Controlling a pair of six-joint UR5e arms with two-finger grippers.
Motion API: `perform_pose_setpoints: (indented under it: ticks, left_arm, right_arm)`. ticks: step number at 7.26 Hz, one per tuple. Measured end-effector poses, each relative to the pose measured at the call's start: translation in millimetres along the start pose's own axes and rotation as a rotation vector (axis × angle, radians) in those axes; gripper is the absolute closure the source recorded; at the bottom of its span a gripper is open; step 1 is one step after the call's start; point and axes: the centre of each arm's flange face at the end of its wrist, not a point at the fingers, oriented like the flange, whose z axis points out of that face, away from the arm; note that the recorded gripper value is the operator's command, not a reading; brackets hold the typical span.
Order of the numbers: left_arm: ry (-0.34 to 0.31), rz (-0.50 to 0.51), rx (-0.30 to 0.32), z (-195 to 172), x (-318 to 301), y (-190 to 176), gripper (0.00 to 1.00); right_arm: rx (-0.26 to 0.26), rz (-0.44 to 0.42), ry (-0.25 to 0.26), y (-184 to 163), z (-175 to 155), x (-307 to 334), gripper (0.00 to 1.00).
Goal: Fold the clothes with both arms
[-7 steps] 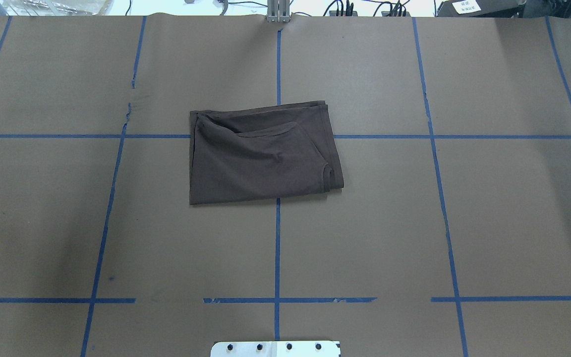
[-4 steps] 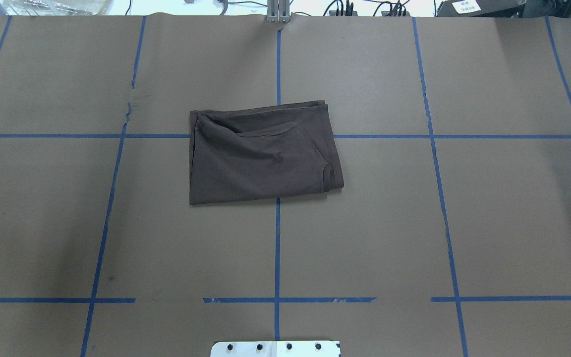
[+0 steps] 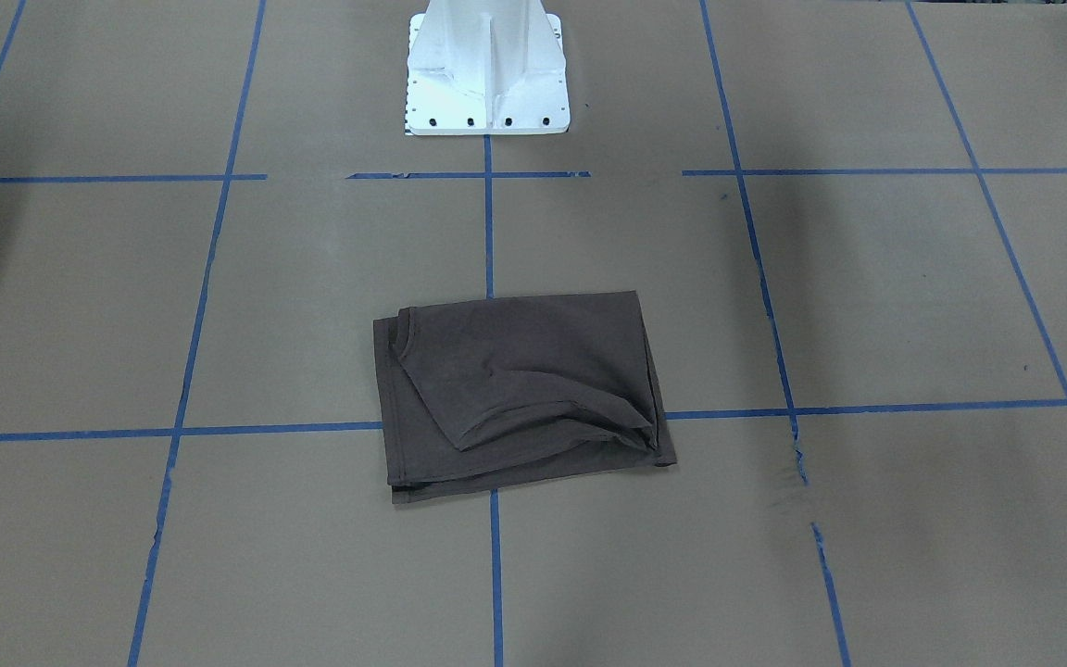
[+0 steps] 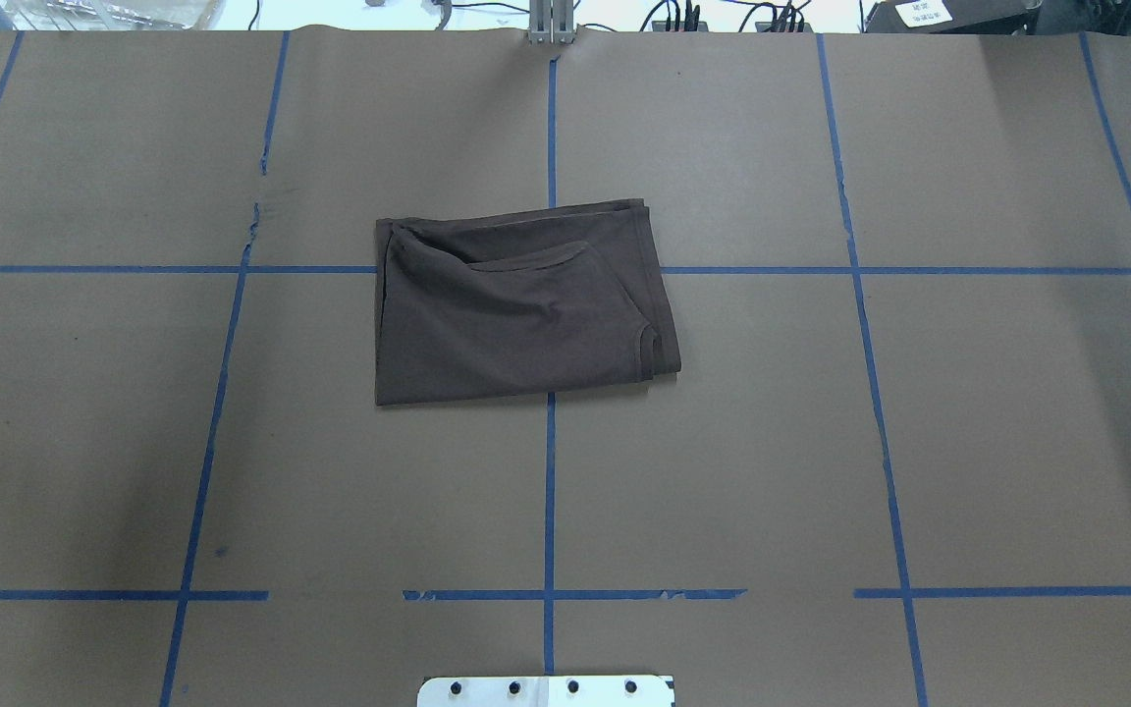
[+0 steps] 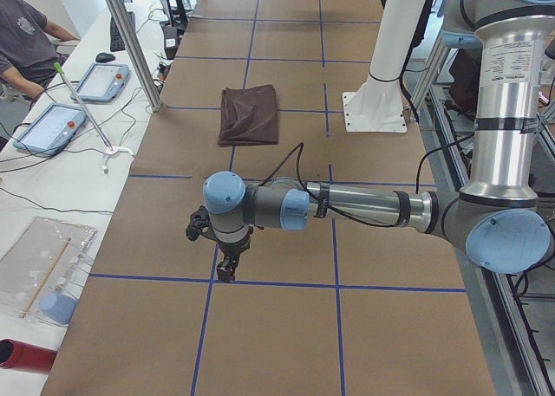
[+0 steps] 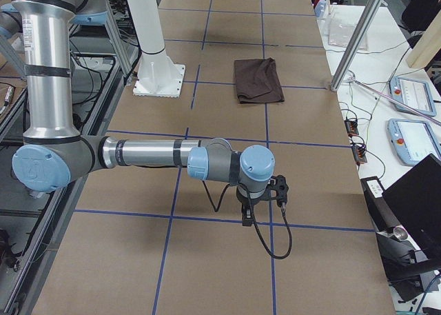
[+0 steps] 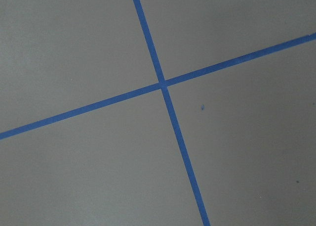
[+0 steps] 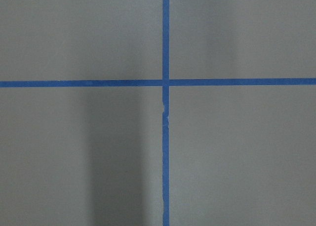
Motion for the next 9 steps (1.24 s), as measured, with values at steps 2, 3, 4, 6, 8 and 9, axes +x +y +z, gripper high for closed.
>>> perform_pose_setpoints:
  ticks: [2, 3, 4, 6, 8, 9]
  left_arm:
    - [-0.001, -0.062, 0.006, -2.5, 0.8, -1.0, 0.0]
    - [-0.002, -0.106, 0.01, -4.5, 2.1, -1.7, 0.0]
    - [-0.002, -0.137, 0.011, -4.9, 2.4, -1.6, 0.0]
    - [-0.002, -0.179, 0.011, -5.1, 2.2, -1.2, 0.0]
    - [-0.002, -0.217, 0.012, -5.4, 2.5, -1.9, 0.0]
    - [-0.002, -0.231, 0.013, -5.7, 2.7, -2.4, 0.0]
  right_arm:
    - [0.0, 0.027, 0.009, -5.7, 0.0, -9.8, 0.0]
    - [-0.001, 0.029, 0.011, -6.5, 0.4, -11.2, 0.0]
    - [-0.001, 0.028, 0.012, -6.7, 0.7, -12.0, 0.0]
    - [-0.001, 0.023, 0.009, -6.9, 0.7, -12.9, 0.0]
    - [-0.001, 0.021, 0.007, -7.0, 0.4, -13.4, 0.0]
    - [-0.001, 0.021, 0.007, -7.0, 0.4, -13.5, 0.0]
